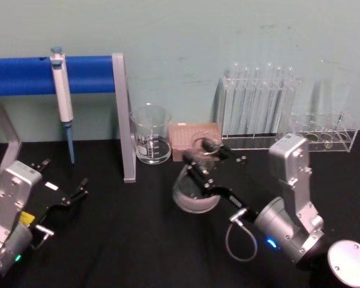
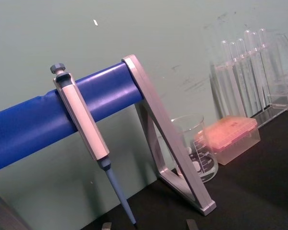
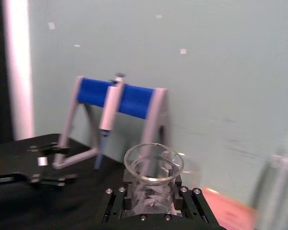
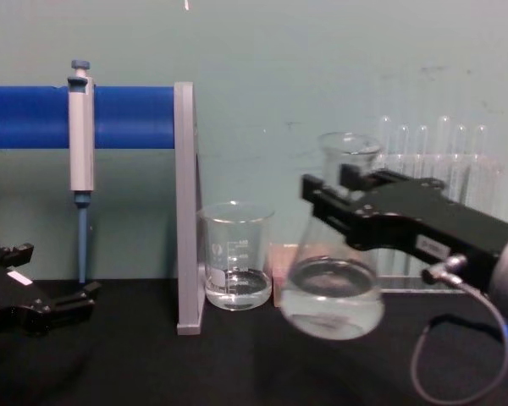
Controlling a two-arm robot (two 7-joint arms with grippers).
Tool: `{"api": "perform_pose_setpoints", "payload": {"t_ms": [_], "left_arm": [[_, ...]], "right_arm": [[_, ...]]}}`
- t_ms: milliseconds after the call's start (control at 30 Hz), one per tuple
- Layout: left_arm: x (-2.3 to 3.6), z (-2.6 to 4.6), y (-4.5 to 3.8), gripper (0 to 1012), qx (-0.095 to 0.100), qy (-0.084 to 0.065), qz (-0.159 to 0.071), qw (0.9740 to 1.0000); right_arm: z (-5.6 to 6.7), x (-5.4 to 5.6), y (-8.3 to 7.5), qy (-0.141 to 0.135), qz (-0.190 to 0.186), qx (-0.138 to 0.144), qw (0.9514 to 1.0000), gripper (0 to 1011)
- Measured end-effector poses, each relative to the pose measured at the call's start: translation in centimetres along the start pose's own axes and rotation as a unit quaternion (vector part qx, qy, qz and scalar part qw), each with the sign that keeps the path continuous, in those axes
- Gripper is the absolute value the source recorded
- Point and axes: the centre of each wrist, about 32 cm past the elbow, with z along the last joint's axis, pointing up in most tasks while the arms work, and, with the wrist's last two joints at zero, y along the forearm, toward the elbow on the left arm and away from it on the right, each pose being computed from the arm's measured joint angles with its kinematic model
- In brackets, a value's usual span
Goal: Grasp the erlenmeyer flask with one hand, shake it three times, then place it back.
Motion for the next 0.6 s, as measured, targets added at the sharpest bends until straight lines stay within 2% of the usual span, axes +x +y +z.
{"api": "perform_pose_setpoints", "payload": {"t_ms": [233, 433, 600], "left_arm": [[0.0, 0.0, 0.0, 1001, 0.0, 0.0, 0.0, 1.0], [0.0, 0.0, 0.0, 1001, 0.0, 0.0, 0.0, 1.0], [0.0, 0.0, 0.0, 1001, 0.0, 0.0, 0.0, 1.0]], "right_arm": [[0.1, 0.2, -1.2, -0.007, -0.074, -0.006, 0.9972, 453], [0.2, 0.4, -2.4, -0.002, -0.141, -0.021, 0.9898, 452], [0.2, 0.7, -2.9, -0.002, -0.167, -0.026, 0.9855, 453]]}}
